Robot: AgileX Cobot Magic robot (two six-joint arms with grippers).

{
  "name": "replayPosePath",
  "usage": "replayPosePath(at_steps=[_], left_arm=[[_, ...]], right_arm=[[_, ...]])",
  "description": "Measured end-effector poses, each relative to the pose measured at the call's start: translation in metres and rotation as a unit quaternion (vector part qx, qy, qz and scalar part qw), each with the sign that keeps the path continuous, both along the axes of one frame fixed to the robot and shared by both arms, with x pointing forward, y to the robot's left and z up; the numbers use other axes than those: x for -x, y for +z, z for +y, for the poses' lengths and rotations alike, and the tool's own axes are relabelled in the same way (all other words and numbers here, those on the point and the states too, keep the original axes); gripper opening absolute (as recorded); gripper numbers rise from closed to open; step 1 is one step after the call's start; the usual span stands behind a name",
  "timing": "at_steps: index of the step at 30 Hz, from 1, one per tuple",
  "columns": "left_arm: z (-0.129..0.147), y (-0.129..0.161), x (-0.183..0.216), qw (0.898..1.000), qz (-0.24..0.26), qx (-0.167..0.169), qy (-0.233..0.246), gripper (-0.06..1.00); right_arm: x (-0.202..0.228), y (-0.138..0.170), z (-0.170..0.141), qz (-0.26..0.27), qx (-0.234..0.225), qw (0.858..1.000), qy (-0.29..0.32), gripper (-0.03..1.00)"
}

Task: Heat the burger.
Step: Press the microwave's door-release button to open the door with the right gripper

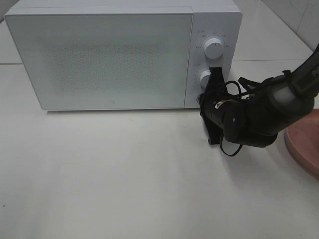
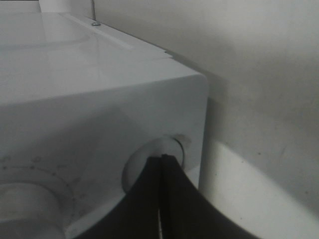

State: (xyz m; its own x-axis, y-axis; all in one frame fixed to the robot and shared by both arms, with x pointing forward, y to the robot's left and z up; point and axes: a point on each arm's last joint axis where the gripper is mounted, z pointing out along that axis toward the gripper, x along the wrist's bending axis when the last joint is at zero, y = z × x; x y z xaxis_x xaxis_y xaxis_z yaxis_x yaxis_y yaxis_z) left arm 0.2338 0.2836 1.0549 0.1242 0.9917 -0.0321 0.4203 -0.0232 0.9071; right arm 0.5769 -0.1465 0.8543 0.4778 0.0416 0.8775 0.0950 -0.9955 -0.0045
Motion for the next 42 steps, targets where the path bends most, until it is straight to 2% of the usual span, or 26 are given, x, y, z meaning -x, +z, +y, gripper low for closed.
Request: replayPosePath(at_steps=[22,42], left_arm=[[0.0,0.0,0.0,1.0,0.0,0.0,0.0,0.99],[0.0,0.0,0.0,1.0,0.0,0.0,0.0,0.99]], right_arm=[[-0.012,-0.007,0.005,-0.034,-0.003,0.999,-0.031,0.0],[-0.011,-0.006,0.005,-0.019,-0.004,0.999,-0.026,0.0]])
